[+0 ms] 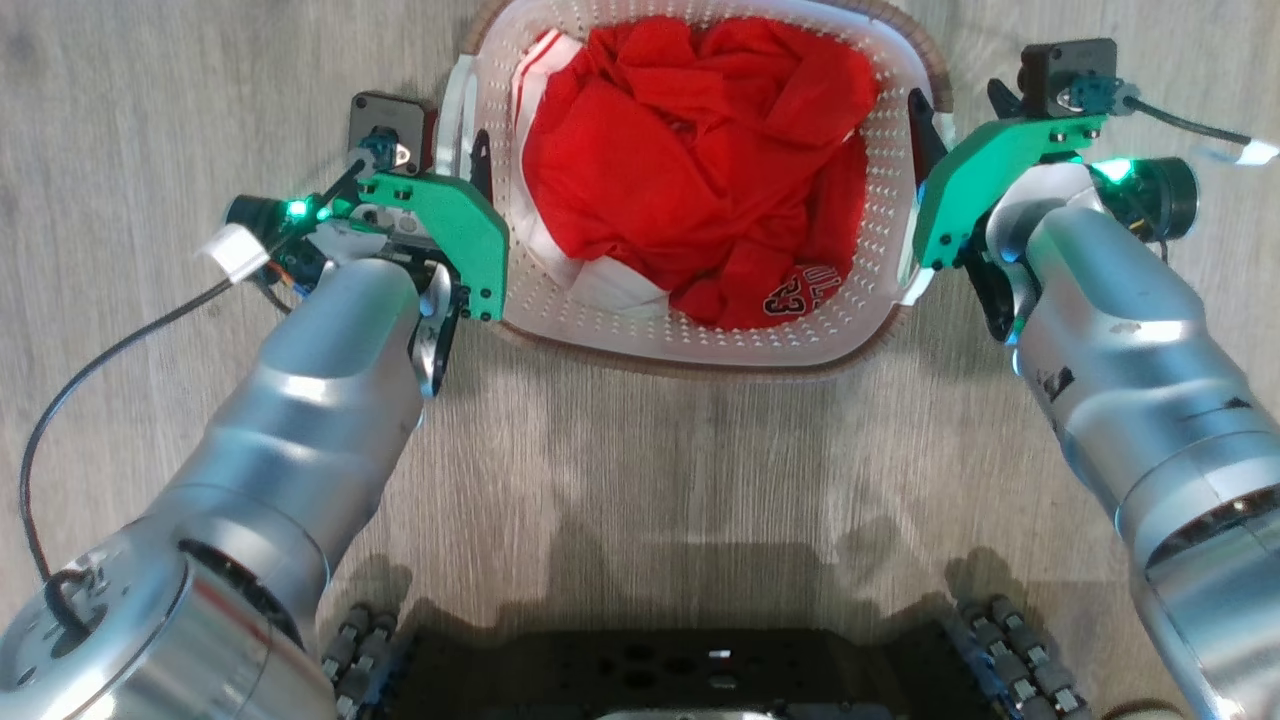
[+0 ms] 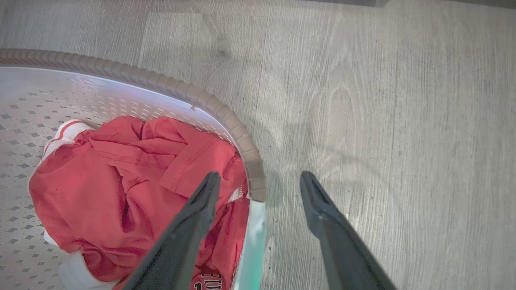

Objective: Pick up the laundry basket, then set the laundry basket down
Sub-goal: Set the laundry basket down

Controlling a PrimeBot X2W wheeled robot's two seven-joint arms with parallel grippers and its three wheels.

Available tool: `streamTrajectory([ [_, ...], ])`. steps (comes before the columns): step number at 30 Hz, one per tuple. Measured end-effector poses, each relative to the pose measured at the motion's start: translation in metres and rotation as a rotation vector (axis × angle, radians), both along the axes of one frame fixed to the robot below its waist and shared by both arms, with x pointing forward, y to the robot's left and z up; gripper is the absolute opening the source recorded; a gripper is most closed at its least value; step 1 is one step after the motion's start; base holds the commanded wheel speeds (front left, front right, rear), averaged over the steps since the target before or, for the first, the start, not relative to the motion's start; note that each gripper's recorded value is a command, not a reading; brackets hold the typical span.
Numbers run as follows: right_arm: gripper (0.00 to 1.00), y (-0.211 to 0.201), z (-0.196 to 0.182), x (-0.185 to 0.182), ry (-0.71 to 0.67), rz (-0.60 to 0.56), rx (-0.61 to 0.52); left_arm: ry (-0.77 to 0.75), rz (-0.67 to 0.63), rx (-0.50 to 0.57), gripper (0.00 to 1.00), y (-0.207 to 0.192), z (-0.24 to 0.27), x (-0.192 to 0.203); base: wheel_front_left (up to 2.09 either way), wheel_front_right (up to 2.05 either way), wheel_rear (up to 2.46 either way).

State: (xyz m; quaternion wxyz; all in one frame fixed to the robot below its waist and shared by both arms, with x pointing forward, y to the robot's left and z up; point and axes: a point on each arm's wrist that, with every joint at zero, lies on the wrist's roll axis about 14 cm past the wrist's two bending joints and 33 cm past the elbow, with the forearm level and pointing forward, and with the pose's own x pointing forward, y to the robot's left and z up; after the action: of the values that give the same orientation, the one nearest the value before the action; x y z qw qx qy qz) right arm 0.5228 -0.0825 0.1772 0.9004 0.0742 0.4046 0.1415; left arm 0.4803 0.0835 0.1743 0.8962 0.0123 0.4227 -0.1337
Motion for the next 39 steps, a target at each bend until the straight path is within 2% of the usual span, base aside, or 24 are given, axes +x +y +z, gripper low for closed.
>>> streamTrajectory([
  [8, 1.00, -0.012, 0.035, 0.009, -0.077, -0.033, -0.016, -0.101, 0.042, -0.033, 1.00, -0.005, 0.041, 0.019, 0.00, 0.00, 0.00],
  [11, 1.00, -0.016, 0.056, 0.022, -0.128, -0.077, 0.004, -0.149, 0.067, -0.069, 1.00, -0.007, 0.059, 0.025, 0.00, 0.00, 0.00],
  [16, 1.00, -0.012, 0.095, 0.030, -0.238, -0.078, 0.030, -0.242, 0.108, -0.105, 1.00, -0.002, 0.093, 0.029, 0.00, 0.00, 0.00],
  [28, 1.00, -0.007, 0.187, 0.012, -0.486, -0.076, 0.087, -0.471, 0.136, -0.118, 1.00, 0.014, 0.173, 0.009, 0.00, 0.00, 0.00],
  [39, 1.00, -0.013, 0.240, -0.040, -0.601, -0.111, 0.137, -0.661, 0.174, -0.131, 1.00, 0.030, 0.239, -0.031, 0.00, 0.00, 0.00],
])
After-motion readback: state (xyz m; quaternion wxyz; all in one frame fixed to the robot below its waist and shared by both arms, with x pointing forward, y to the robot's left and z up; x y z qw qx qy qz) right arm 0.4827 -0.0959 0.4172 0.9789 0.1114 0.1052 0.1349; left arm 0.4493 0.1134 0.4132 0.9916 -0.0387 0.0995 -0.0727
